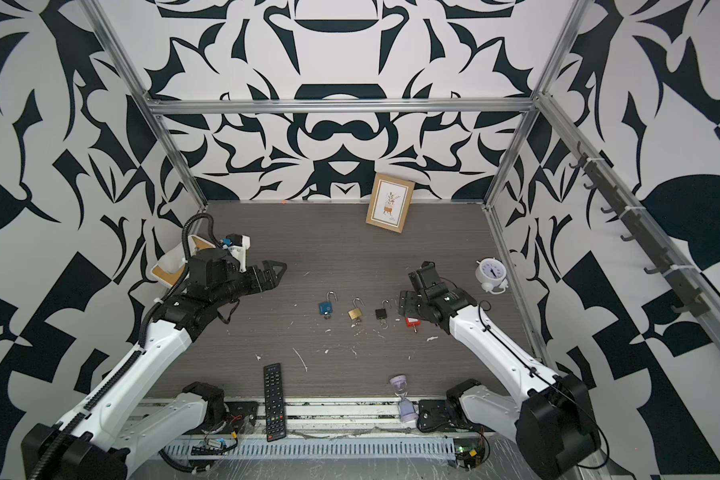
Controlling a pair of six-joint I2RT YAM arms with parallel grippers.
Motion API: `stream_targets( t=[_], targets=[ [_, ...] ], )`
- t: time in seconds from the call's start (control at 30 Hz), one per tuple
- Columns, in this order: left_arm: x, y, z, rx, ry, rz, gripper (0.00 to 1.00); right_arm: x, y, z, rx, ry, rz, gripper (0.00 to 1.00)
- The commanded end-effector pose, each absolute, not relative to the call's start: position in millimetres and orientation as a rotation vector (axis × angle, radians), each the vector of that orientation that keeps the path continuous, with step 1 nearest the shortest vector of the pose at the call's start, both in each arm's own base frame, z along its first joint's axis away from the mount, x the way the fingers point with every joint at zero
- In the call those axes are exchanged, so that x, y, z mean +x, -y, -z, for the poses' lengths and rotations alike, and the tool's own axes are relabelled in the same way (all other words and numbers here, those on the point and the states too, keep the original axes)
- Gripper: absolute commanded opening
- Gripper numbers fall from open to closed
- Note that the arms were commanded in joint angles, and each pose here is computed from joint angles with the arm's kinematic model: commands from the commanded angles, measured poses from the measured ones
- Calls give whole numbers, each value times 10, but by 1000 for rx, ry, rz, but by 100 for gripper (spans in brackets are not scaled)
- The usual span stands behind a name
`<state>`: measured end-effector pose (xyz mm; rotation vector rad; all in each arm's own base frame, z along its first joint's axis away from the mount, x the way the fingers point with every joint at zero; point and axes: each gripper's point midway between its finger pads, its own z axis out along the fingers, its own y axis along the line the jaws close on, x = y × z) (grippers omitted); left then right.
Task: Lock with the key
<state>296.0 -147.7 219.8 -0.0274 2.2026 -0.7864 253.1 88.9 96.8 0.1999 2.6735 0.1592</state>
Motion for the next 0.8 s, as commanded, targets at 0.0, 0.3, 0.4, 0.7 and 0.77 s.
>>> stream_targets(
  t=[0.0,0.3,0.4,0.7,0.77],
  targets=[
    [2835,1605,-2113,-4,-2270,889,97,2442,-905,-917,228,-2730,-168,81],
    [2866,1633,-2013,11,-2290,826,95,2502,-917,-671,220,-2785,-117,74],
    [2844,1687,-1976,17,-2281,877,94,2556,-948,-581,201,-2802,-110,73],
    [2809,1694,-1849,13,-2300,888,92,2663,-1000,-395,159,-2849,-81,62],
    [2799,1693,-1817,14,-2310,886,92,2670,-1006,-376,156,-2855,-77,59]
  ],
)
